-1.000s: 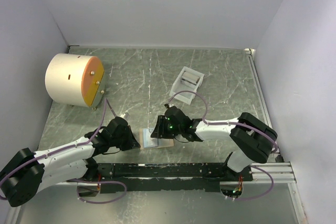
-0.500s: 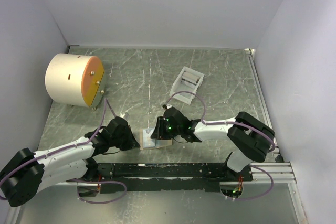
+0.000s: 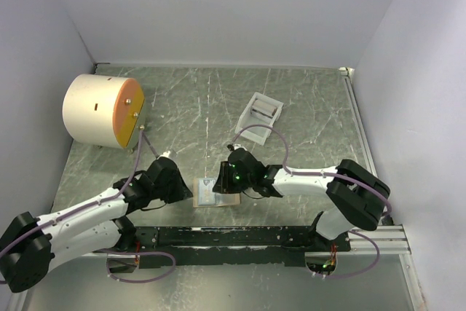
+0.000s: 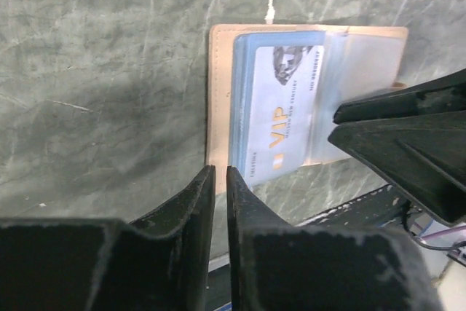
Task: Put the credit cards into the card holder
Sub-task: Insert the credit card into the card holder.
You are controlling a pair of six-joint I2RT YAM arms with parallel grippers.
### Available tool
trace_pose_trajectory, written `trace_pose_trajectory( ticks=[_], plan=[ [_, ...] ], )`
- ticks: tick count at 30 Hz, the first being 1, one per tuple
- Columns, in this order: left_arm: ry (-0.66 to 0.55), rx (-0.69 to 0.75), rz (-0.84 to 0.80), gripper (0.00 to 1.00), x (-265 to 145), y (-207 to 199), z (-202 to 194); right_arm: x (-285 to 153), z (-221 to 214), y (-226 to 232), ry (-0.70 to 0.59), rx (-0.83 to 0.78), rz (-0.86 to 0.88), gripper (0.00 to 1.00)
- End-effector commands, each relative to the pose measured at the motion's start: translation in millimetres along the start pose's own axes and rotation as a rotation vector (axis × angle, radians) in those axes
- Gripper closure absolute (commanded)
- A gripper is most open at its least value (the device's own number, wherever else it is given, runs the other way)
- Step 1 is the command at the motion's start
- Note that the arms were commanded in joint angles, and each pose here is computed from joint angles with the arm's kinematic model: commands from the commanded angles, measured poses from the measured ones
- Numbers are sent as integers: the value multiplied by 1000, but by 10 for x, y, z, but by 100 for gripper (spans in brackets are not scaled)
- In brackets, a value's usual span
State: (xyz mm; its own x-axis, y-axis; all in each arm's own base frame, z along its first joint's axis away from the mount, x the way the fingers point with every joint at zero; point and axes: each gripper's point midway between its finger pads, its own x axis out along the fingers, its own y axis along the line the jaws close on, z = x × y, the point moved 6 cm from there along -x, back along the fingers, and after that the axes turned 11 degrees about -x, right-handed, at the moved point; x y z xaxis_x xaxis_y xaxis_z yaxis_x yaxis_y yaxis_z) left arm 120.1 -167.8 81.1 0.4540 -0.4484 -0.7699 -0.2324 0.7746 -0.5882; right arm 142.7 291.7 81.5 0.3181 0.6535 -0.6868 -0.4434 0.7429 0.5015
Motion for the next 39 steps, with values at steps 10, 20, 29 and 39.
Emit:
trace_pose_trajectory(
  ticks=[10, 20, 29, 39],
  plan=[
    [25, -11, -171, 57, -19, -286, 1, 145, -120, -38, 47, 1, 13, 80],
    [7, -7, -200, 36, 17, -323, 23, 139, -266, -214, 67, 22, -62, 90],
    [14, -4, -262, 33, 64, -391, 15, 153, -314, -245, 76, 34, -65, 94],
    [14, -4, -269, 34, 86, -425, 26, 152, -329, -250, 74, 36, -60, 94]
  ],
)
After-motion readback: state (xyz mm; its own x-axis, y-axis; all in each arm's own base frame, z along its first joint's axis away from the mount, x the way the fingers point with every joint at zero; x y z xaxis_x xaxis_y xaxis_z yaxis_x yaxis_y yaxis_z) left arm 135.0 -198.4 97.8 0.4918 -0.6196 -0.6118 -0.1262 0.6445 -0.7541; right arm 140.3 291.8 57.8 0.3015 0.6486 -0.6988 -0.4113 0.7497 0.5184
